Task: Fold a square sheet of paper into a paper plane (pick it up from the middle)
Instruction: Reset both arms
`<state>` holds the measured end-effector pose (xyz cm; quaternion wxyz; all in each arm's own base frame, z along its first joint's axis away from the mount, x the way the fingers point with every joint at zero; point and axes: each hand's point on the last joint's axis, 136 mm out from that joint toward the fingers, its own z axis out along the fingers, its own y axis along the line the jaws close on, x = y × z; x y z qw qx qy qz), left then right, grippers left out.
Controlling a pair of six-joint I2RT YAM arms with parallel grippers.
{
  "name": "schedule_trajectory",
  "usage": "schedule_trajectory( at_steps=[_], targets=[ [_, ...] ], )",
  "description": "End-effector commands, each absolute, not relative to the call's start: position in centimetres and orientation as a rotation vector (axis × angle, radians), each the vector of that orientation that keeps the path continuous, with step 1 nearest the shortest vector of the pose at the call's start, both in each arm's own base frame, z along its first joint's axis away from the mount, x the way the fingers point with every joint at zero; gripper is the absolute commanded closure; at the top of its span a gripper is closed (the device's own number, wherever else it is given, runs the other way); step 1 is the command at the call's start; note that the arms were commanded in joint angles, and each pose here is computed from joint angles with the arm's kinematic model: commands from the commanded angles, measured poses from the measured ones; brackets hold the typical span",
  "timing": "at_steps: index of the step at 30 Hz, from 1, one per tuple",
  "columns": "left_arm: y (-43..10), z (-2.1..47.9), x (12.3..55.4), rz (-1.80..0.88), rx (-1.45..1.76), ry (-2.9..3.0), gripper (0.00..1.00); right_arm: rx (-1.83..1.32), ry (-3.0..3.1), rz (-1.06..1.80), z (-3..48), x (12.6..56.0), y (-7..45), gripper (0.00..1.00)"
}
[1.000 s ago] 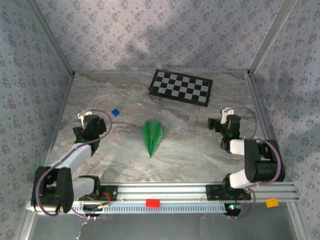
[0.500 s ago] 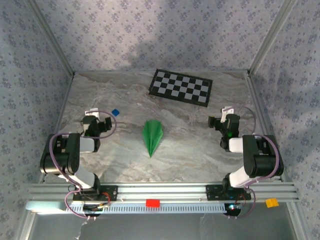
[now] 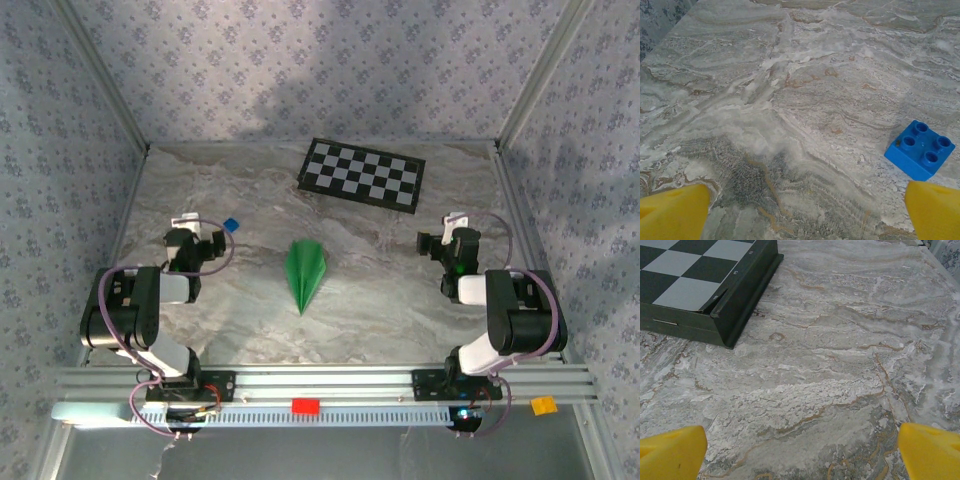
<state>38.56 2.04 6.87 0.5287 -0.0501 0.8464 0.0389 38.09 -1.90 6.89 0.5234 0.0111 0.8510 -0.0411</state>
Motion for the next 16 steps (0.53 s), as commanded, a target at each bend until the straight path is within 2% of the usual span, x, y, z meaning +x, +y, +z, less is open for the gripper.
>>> schedule_trajectory(
  at_steps=[1,16],
  targets=[
    [1.83,8.95,39.73,0.079,-0.1,1.957,0.0,0.038,2.002,-0.09,7.98,38.91,-2.04,0.0],
    [1.85,8.88,39.7,0.079,-0.101,1.958,0.0,0.041,2.004,-0.091,7.94,38.89,-2.1,0.0]
  ],
)
